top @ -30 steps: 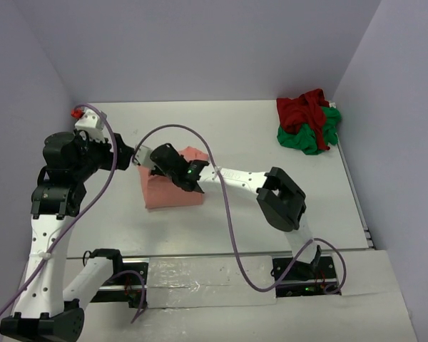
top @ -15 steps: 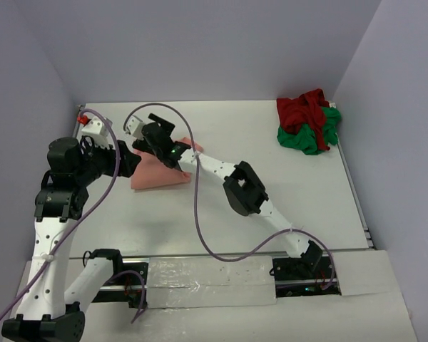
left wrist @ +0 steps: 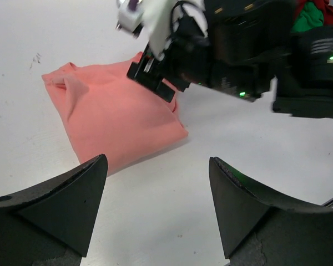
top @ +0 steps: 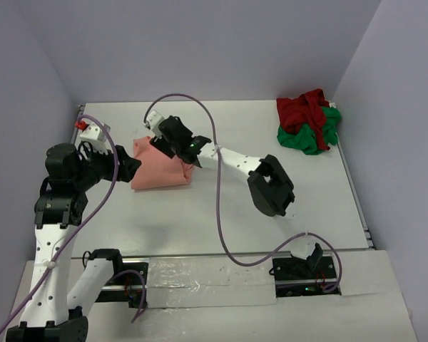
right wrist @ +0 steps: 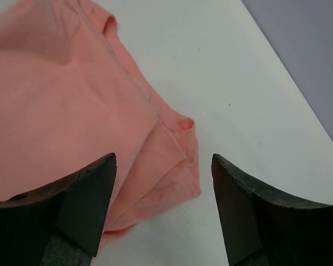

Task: Fold and stack the t-shirts
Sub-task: Fold the tshirt, then neatly place the folded tshirt to the corner

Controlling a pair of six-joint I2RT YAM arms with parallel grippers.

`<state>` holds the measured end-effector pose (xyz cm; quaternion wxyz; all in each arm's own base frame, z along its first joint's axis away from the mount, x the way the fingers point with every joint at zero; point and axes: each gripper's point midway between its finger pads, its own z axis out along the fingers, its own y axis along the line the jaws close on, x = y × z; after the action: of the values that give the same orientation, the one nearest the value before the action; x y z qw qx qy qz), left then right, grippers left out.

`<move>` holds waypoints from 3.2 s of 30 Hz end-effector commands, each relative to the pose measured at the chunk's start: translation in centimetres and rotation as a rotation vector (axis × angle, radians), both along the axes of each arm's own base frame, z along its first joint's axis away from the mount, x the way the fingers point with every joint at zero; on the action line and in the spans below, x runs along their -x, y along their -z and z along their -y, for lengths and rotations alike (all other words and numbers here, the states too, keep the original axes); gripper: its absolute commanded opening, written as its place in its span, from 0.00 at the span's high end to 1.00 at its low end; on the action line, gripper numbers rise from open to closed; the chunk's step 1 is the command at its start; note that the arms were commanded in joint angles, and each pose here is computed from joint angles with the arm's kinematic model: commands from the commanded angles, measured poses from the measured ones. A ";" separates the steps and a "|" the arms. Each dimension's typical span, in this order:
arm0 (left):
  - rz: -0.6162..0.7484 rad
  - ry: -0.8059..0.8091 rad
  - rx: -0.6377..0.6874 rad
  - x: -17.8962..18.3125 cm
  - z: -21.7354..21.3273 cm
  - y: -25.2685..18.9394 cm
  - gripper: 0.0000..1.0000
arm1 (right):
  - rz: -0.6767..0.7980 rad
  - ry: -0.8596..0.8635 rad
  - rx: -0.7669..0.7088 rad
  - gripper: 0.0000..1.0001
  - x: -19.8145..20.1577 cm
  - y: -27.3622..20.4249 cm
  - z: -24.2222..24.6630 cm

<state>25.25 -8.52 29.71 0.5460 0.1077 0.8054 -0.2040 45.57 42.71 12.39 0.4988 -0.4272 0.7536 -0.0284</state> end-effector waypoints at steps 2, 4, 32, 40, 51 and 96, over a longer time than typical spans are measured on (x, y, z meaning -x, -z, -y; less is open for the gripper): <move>0.062 0.012 0.027 -0.1 0.2 -1.8 0.17 | -0.035 -0.034 -0.223 0.27 2.7 -7.6 -0.9; 0.071 0.008 0.030 0.0 0.1 -2.0 0.17 | -0.065 -0.066 -0.254 0.52 3.8 -8.1 -1.2; -0.454 0.220 0.027 -11.0 6.7 15.9 1.00 | -0.067 0.195 -0.351 1.00 9.2 -19.6 17.2; -0.465 0.182 -0.074 -13.6 8.7 20.3 0.97 | -0.073 0.172 -0.394 1.00 9.9 -20.8 17.8; -0.549 0.036 -0.177 -17.4 9.3 27.1 1.00 | -0.029 0.166 -0.460 1.00 11.2 -24.6 19.5; -0.345 -0.567 -0.099 -18.8 -12.7 9.5 0.97 | 0.023 0.168 -0.589 1.00 13.4 -28.5 24.2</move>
<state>46.43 4.74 20.71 0.4532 -0.1305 0.8818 -0.0095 32.62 18.92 39.30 0.5847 -0.2052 0.7726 0.1380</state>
